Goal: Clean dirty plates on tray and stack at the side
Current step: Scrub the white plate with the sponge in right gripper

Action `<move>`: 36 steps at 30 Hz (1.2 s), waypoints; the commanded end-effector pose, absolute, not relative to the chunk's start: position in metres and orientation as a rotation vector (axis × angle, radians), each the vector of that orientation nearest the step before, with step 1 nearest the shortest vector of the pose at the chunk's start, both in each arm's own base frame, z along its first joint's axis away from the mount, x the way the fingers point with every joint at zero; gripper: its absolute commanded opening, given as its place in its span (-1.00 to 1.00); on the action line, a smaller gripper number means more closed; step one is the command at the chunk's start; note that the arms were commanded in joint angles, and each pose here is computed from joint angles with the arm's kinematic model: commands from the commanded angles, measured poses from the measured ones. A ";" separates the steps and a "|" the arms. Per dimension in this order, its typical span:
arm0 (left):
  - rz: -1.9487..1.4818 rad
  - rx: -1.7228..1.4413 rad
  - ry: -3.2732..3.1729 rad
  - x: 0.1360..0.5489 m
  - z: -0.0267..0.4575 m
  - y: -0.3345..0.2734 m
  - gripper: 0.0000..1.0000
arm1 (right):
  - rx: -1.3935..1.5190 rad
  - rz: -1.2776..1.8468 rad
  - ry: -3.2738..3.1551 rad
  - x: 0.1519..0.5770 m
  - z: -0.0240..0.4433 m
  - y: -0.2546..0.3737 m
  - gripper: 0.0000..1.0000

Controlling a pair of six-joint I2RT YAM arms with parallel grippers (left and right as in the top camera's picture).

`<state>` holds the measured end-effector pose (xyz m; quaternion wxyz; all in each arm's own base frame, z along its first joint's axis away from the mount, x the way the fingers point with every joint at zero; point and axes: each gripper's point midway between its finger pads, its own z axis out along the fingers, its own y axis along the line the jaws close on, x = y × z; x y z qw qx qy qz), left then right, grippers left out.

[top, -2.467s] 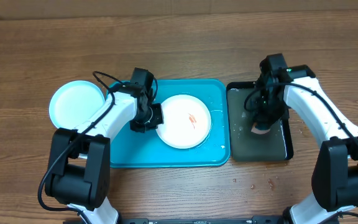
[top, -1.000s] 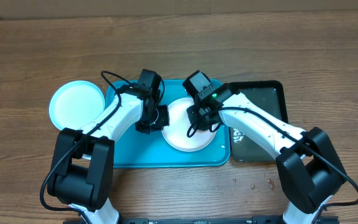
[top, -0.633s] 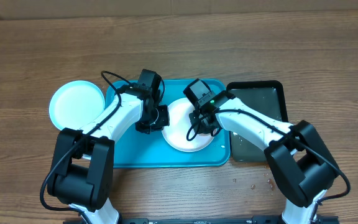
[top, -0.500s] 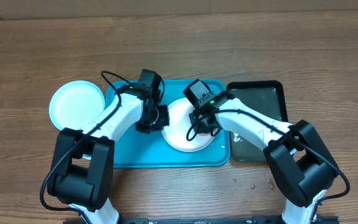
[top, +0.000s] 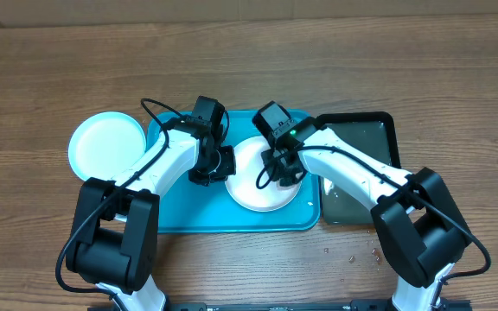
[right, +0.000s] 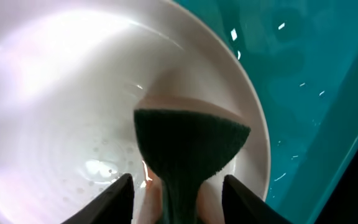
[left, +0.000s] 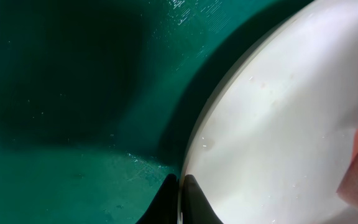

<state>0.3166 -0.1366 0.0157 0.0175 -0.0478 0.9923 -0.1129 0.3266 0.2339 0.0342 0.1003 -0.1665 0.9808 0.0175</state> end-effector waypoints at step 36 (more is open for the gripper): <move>-0.351 -0.116 3.111 0.311 0.009 -0.139 -0.91 | -0.347 0.148 2.932 0.314 0.001 0.230 -0.92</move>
